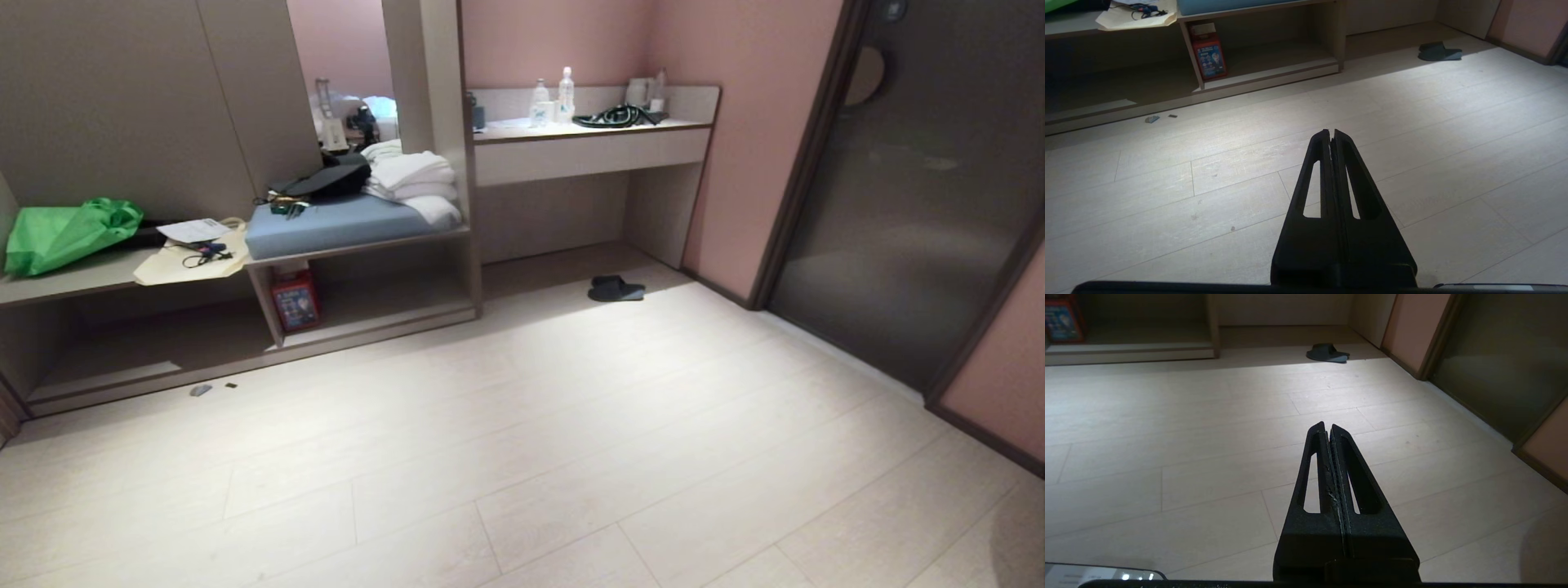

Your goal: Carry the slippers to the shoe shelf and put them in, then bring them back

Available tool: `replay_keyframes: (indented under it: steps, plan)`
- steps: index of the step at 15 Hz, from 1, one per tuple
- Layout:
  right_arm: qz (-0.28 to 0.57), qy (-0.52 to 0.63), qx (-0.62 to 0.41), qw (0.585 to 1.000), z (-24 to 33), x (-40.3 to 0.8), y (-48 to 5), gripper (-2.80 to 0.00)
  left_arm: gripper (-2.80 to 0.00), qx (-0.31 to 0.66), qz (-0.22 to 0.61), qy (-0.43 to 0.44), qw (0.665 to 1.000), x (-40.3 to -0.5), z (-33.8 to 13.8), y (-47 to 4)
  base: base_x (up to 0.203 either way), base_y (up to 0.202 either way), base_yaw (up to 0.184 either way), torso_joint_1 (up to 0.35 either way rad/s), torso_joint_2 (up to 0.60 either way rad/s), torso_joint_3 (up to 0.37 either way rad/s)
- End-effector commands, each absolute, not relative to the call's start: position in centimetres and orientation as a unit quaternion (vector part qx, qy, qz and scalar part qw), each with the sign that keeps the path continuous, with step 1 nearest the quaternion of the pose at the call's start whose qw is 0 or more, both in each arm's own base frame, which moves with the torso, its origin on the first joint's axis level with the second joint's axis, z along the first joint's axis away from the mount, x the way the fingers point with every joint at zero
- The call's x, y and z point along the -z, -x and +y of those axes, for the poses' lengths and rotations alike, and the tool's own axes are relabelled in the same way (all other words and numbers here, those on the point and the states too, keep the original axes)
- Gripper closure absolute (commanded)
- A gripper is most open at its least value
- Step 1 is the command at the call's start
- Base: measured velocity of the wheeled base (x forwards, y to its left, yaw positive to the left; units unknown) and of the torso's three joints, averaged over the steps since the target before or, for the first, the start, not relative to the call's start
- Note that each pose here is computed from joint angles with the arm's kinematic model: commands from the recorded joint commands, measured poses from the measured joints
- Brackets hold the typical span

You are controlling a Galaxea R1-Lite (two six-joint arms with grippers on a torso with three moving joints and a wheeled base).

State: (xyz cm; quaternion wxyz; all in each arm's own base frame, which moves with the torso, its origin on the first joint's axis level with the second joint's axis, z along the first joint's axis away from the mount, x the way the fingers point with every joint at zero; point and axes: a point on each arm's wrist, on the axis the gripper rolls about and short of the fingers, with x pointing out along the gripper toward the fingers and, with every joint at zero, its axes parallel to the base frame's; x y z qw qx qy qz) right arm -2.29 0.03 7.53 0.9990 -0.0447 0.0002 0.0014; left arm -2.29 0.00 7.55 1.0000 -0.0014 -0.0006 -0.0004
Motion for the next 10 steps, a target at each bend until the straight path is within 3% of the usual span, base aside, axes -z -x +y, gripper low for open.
replay_keyframes:
  steps: [1,10]
  plan:
    - [0.001,0.045,-0.002,0.999,0.04,-7.53,2.28,0.0,0.0,0.001,0.0,0.002,1.0,-7.55,0.0,2.28,0.0,0.0,0.0,0.0,0.0,0.0]
    - [0.001,0.037,-0.001,0.999,0.03,-7.53,2.28,0.0,0.0,0.001,0.0,0.002,1.0,-7.55,0.0,2.28,0.0,0.0,0.0,0.0,0.0,0.0]
